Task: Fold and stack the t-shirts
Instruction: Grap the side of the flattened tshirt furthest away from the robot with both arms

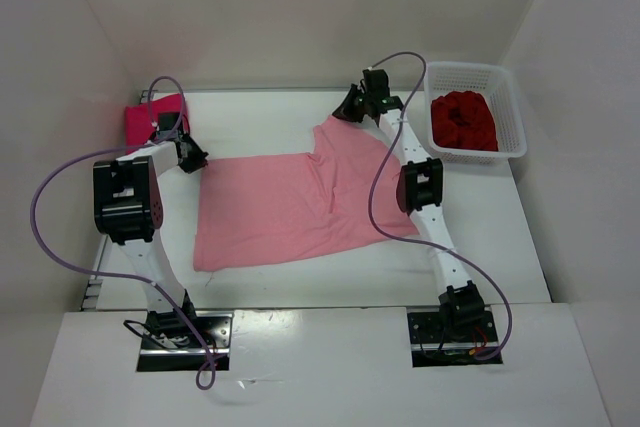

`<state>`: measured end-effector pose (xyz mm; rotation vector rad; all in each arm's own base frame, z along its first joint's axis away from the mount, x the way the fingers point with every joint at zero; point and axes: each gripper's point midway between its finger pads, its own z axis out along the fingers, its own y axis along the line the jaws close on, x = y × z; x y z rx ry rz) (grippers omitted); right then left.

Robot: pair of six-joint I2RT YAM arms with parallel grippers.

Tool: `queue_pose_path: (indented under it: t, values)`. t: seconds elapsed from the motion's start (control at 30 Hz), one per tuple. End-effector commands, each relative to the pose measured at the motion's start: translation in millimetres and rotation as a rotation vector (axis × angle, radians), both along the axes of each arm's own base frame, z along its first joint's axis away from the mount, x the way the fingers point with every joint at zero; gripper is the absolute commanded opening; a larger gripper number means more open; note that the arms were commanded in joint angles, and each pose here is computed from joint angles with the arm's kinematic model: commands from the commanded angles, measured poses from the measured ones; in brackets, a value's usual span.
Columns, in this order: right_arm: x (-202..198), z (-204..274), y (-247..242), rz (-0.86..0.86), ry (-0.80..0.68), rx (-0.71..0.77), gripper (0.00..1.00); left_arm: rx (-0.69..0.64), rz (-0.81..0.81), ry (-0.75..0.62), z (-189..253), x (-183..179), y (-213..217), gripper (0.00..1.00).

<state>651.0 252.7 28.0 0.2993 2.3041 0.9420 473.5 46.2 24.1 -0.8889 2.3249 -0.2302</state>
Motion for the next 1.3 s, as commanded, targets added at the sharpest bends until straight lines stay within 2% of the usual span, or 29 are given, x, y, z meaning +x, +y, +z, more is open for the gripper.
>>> queue_pose_path:
  t: [0.0,0.1,0.37,0.43,0.47,0.53,0.57,0.63,0.67,1.03,1.2,1.27]
  values:
    - [0,15,-5,0.016,-0.009,0.034,0.0,0.002,-0.011,-0.064,24,5,-1,0.06]
    - [5,41,-20,-0.011,-0.041,0.048,0.0,0.004,-0.011,-0.073,29,6,-1,0.0]
    - [1,131,-51,-0.033,-0.141,0.009,0.0,0.01,-0.012,-0.11,46,8,-1,0.0]
    - [1,125,-54,-0.046,-0.122,-0.016,0.0,0.01,-0.012,-0.11,46,8,-1,0.0]
    - [4,123,-54,-0.046,-0.131,-0.014,0.03,0.003,-0.018,-0.112,47,8,-2,0.0]
    - [3,101,-51,-0.026,-0.09,-0.008,0.19,-0.005,-0.011,-0.103,43,8,-3,0.0]
    - [3,101,-51,-0.022,-0.095,-0.014,0.35,-0.006,-0.011,-0.094,39,5,-3,0.0]
    - [7,78,-48,-0.033,-0.084,-0.046,0.44,-0.005,-0.011,-0.103,40,7,-3,0.0]
    - [10,55,-40,-0.03,-0.073,-0.038,0.55,-0.006,-0.011,-0.092,35,6,-3,0.0]
    - [12,19,-22,-0.003,-0.045,0.045,0.66,-0.008,-0.01,-0.083,34,5,-3,0.0]
    - [-2,0,-6,0.043,0.01,0.056,0.66,-0.019,-0.01,-0.094,39,5,-5,0.0]
    - [-8,-5,3,0.073,0.024,0.069,0.63,-0.019,-0.01,-0.094,39,5,-5,0.0]
